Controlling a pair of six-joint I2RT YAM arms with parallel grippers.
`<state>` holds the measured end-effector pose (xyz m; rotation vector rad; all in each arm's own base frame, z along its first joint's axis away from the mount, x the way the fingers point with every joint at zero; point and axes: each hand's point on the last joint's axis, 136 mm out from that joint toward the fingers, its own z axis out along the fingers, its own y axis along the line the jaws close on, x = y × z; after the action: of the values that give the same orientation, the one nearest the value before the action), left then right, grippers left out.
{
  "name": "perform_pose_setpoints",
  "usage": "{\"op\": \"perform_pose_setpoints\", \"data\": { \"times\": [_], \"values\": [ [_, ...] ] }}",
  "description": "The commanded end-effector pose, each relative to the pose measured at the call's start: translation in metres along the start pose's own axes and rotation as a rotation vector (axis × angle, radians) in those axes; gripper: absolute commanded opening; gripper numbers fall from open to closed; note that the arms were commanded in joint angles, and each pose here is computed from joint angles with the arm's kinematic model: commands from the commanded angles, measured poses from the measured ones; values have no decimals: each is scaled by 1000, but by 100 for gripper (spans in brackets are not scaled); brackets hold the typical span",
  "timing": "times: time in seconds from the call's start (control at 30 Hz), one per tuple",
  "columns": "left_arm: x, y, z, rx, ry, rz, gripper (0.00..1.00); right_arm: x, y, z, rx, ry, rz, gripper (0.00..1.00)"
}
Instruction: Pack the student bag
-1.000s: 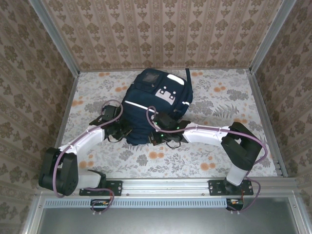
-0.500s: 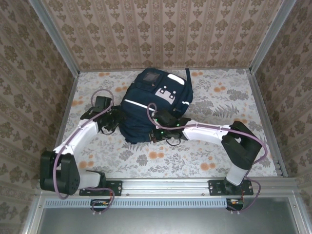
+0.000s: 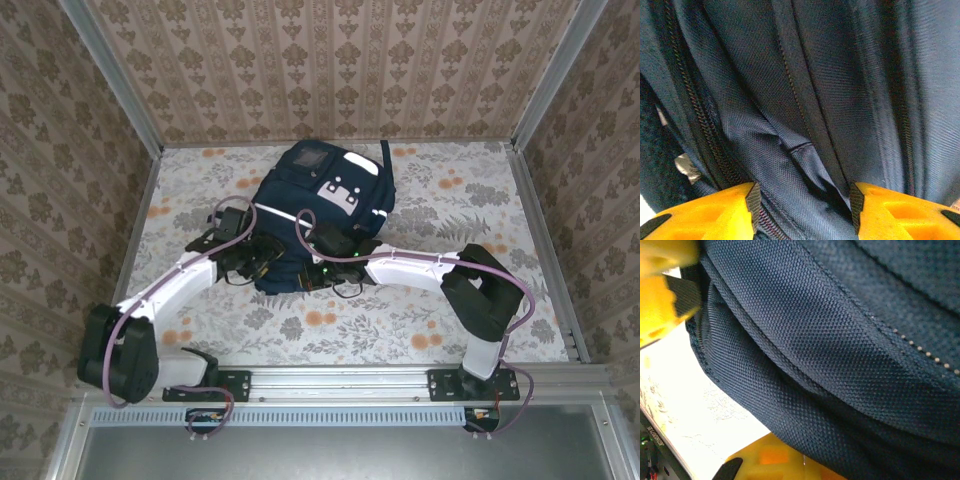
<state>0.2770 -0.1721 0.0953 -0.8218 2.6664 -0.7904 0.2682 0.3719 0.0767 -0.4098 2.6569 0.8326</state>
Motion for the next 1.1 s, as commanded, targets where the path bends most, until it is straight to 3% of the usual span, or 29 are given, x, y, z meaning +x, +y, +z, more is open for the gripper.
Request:
{"op": "perform_pose_setpoints", "data": {
  "times": [0.0,0.2,0.4,0.73,0.83,1.07],
  "values": [
    [3,-3,10,1,17,-51,52,-12,14,0,-45,-41,-6,0],
    [20,9,20,-31,46,-39,51,-11,11,1,-30,-41,-6,0],
    [18,20,23,-89,-5,16,49,-9,8,4,-28,-39,-11,0],
    [-4,22,25,-144,-83,103,5,-5,-1,-2,25,-33,-51,0],
    [-8,28,23,-151,-95,99,0,-2,-7,-6,46,-30,-68,0],
    [-22,38,10,-168,-130,101,0,2,-28,-11,108,-8,-89,0]
  ]
}}
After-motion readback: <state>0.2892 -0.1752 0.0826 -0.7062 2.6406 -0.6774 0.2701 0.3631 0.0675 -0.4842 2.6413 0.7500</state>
